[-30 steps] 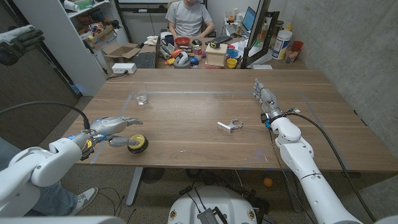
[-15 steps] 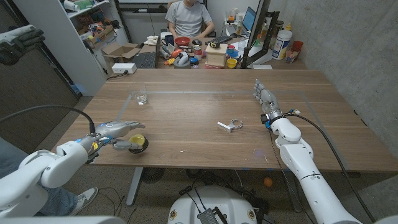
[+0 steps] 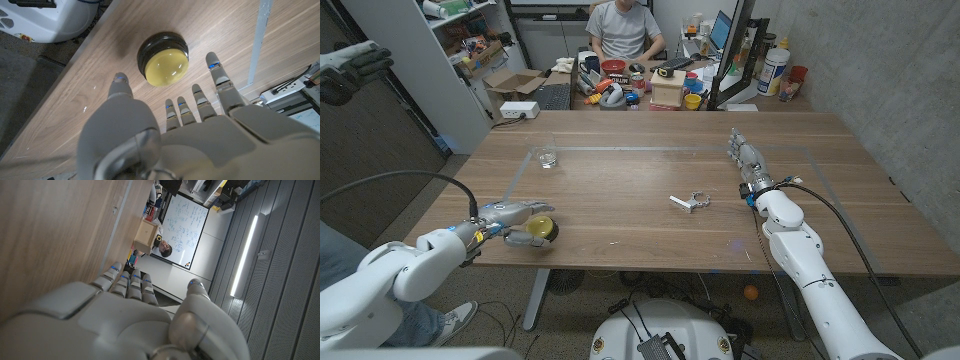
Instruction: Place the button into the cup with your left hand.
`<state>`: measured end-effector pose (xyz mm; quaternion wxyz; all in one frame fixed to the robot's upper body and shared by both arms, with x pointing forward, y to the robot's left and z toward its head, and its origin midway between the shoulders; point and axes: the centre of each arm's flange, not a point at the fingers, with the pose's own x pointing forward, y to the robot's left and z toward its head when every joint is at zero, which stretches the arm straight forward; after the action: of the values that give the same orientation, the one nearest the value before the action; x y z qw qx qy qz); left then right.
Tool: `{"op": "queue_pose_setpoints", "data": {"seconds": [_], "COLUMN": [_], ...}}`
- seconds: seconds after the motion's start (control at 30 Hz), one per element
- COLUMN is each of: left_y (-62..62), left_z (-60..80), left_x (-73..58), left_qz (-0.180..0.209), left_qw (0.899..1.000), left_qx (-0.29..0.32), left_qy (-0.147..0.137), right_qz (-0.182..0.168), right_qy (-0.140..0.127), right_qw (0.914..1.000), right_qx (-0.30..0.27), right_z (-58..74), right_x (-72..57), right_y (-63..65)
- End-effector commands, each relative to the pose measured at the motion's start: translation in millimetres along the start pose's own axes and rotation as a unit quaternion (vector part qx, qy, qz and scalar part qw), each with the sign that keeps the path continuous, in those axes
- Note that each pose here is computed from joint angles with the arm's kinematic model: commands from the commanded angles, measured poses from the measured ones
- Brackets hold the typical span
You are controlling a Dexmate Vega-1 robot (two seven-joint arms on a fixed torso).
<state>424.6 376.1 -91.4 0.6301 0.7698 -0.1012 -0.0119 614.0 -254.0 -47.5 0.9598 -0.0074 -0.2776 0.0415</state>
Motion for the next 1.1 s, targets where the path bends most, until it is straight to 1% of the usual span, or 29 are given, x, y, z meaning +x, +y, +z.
{"op": "queue_pose_setpoints", "data": {"seconds": [0.03, 0.23, 0.33, 0.53, 0.77, 0.9, 1.1], "left_y": [-7.3, -10.5, -10.2, -0.4, 4.8, 4.0, 2.0], "left_z": [3.9, 4.6, 2.4, -3.7, -5.4, -4.0, -2.8], "left_x": [0.9, 1.9, 3.1, 7.1, 11.7, 14.4, 16.4], "left_qz": [-0.016, -0.010, -0.002, 0.013, 0.012, 0.003, -0.013], "left_qw": [1.000, 1.000, 0.999, 0.999, 0.999, 0.999, 0.999], "left_qx": [-0.014, -0.026, -0.036, -0.049, -0.050, -0.049, -0.037], "left_qy": [-0.003, -0.008, -0.010, -0.004, 0.000, 0.000, 0.006], "right_qz": [0.005, 0.006, 0.004, 0.002, 0.001, -0.001, 0.001], "right_qy": [-0.002, 0.005, 0.010, 0.016, 0.018, 0.018, 0.013], "right_qw": [1.0000, 1.0000, 0.9999, 0.9999, 0.9998, 0.9998, 0.9999], "right_qx": [0.002, 0.001, 0.001, 0.001, 0.002, 0.003, 0.003], "right_z": [-0.9, -5.5, -8.4, -11.4, -12.4, -11.8, -6.9], "right_x": [2.1, -0.4, -2.4, -4.2, -4.1, -2.9, 1.7], "right_y": [1.8, -0.5, -2.9, -6.7, -9.1, -9.3, -8.6]}}
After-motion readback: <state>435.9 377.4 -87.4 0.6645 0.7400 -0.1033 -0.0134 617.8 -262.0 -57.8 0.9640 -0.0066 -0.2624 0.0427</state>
